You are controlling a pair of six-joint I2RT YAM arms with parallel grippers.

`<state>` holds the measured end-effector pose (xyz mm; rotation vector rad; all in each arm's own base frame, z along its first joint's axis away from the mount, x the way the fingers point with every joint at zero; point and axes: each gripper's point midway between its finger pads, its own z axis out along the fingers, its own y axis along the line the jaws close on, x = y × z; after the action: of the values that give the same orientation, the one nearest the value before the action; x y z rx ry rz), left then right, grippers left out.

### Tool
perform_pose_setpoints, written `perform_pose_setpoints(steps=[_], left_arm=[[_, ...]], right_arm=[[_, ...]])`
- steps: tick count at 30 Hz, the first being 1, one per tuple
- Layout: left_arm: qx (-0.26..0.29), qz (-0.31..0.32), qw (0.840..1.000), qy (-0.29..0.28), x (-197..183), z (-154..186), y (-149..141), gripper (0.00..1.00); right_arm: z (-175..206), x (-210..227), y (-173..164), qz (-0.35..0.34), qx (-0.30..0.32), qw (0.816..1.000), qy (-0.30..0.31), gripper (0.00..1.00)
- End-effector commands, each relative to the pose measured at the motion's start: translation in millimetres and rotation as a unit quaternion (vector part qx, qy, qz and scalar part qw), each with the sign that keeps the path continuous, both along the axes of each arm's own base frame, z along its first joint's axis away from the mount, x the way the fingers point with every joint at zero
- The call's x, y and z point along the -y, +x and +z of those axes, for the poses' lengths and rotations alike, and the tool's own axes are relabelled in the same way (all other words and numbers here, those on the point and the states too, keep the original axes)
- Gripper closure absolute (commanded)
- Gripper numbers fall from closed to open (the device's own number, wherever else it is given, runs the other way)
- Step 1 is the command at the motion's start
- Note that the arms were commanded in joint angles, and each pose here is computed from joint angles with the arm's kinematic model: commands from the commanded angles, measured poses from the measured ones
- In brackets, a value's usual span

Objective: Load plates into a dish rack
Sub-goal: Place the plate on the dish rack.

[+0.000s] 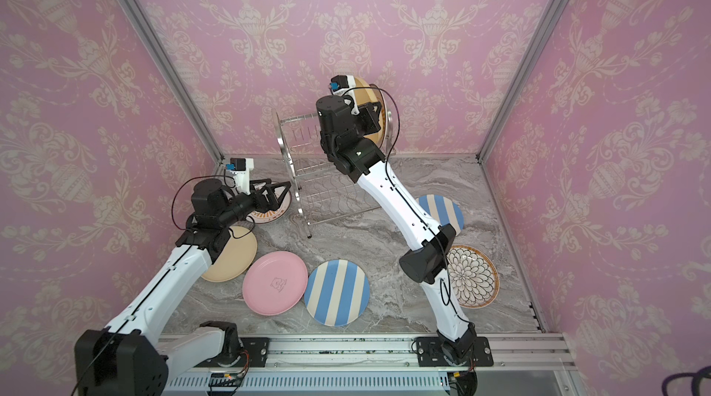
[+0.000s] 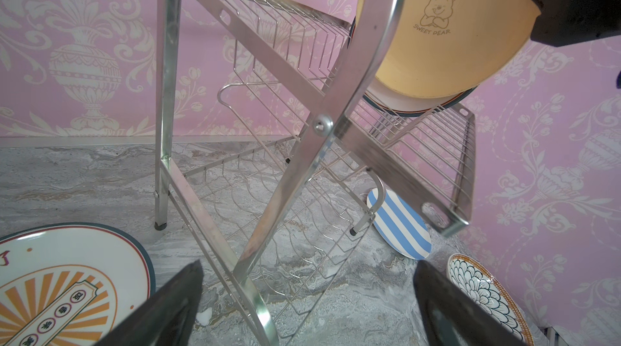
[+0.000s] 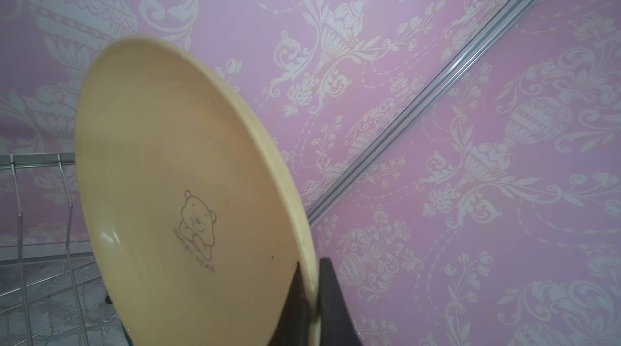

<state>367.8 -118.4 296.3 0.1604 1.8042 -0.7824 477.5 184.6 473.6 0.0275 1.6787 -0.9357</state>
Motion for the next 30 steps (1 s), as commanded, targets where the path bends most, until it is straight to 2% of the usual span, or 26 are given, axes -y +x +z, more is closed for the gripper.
perform_pose_setpoints(steps=[1,15,24,30], left_arm=[[-0.004,-0.015,1.000,0.003,4.9,-1.3,-3.7,0.01],[-0.005,-0.023,1.000,0.002,8.7,-0.3,-4.8,0.01],[-0.003,-0.028,1.000,0.002,11.6,-0.2,-6.1,0.01],[-0.002,-0.028,1.000,0.002,11.9,-0.2,-7.2,0.01]], right_arm=[[-3.9,4.3,1.3,0.001,0.012,0.999,0.032,1.00],[-26.4,1.8,10.8,-0.004,-0.004,1.000,0.031,1.00],[-12.0,0.2,16.9,-0.049,0.003,0.999,-0.024,1.00],[-15.5,-3.1,18.4,-0.036,0.005,0.999,-0.014,1.00]])
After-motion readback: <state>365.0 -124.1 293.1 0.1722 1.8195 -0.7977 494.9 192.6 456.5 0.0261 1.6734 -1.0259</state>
